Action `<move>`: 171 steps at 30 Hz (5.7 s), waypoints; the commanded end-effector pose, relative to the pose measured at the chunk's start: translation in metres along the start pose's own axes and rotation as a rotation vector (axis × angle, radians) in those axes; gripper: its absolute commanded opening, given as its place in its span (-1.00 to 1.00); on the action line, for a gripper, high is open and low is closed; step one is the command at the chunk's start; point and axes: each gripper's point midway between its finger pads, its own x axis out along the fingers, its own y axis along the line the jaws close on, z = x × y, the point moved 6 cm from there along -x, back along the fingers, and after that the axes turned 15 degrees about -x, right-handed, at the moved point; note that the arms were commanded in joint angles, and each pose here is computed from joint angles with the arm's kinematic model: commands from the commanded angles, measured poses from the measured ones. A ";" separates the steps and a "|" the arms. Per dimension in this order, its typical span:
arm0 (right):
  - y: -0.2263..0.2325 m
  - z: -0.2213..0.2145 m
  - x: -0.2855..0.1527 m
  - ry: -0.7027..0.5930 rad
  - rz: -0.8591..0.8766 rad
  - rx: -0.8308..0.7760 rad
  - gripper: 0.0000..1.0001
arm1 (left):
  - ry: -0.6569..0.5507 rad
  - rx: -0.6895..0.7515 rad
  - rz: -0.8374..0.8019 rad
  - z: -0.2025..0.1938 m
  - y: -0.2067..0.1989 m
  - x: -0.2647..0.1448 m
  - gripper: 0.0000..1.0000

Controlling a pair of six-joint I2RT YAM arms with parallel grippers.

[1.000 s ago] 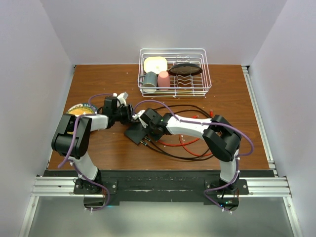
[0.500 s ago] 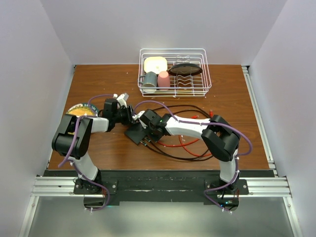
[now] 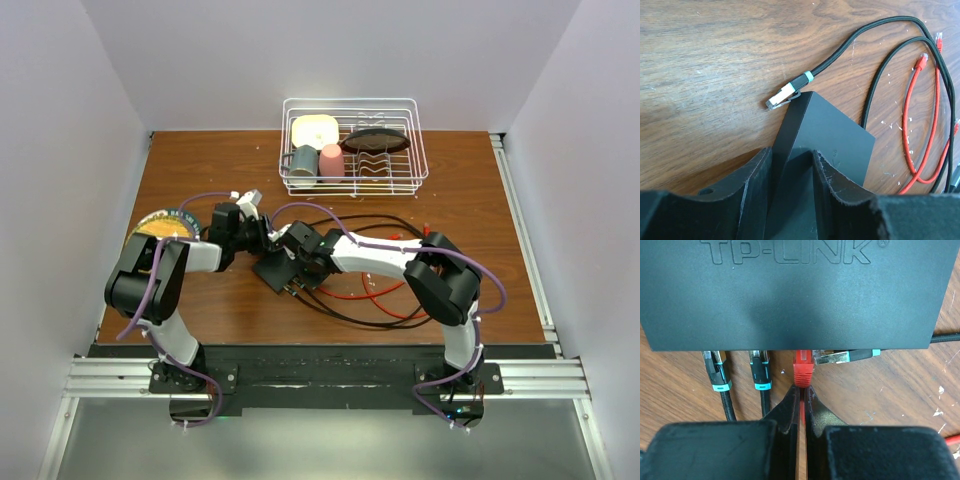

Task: Insert the plug into the switch port

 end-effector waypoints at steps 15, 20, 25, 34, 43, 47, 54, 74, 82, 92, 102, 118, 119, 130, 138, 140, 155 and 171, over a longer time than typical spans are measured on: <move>-0.049 0.164 -0.051 -0.764 -0.141 0.174 -1.00 | 0.495 -0.190 -0.063 -0.117 -0.011 -0.027 -0.56; -0.053 0.177 -0.064 -0.838 -0.124 0.167 -1.00 | 0.499 -0.193 -0.057 -0.119 -0.010 -0.027 -0.58; -0.053 0.188 -0.079 -0.911 -0.109 0.153 -1.00 | 0.506 -0.196 -0.052 -0.122 -0.009 -0.028 -0.60; -0.058 0.203 -0.082 -0.949 -0.115 0.159 -1.00 | 0.517 -0.204 -0.054 -0.127 -0.011 -0.031 -0.65; -0.065 0.215 -0.084 -1.014 -0.127 0.195 -1.00 | 0.537 -0.215 -0.040 -0.137 -0.008 -0.036 -0.67; -0.068 0.220 -0.086 -1.017 -0.125 0.195 -1.00 | 0.543 -0.218 -0.033 -0.142 -0.006 -0.038 -0.68; -0.065 0.200 -0.080 -0.969 -0.118 0.194 -1.00 | 0.503 -0.206 -0.032 -0.135 -0.006 -0.032 -0.63; -0.045 0.089 -0.054 -0.712 -0.112 0.157 -0.46 | 0.200 -0.166 0.084 -0.054 -0.005 -0.026 0.45; -0.052 0.061 -0.071 -0.671 -0.184 0.203 0.26 | 0.078 -0.115 0.128 -0.029 -0.014 -0.036 0.71; -0.101 0.045 -0.121 -0.606 -0.410 0.403 0.91 | -0.080 -0.011 0.170 0.001 -0.034 -0.060 0.77; -0.161 -0.026 -0.109 -0.456 -0.427 0.711 0.86 | -0.161 0.093 0.177 0.014 -0.050 -0.074 0.78; -0.196 -0.083 -0.127 -0.444 -0.419 0.910 0.84 | -0.174 0.355 0.058 0.026 -0.147 -0.032 0.61; -0.199 -0.089 -0.132 -0.453 -0.423 0.928 0.84 | -0.181 0.374 0.042 0.029 -0.159 -0.029 0.61; -0.208 -0.127 -0.164 -0.456 -0.488 0.992 0.83 | -0.078 0.596 0.049 -0.012 -0.207 0.053 0.54; -0.207 -0.146 -0.180 -0.442 -0.531 1.016 0.83 | 0.046 0.767 0.109 -0.064 -0.204 0.117 0.51; -0.206 -0.149 -0.183 -0.441 -0.539 1.019 0.83 | 0.060 0.774 0.112 -0.070 -0.203 0.125 0.49; -0.201 -0.154 -0.186 -0.433 -0.537 1.008 0.82 | 0.143 0.805 0.170 -0.105 -0.159 0.169 -0.32; -0.198 -0.133 -0.174 -0.518 -0.370 0.957 0.81 | 0.067 0.521 0.028 -0.044 -0.159 0.124 -1.00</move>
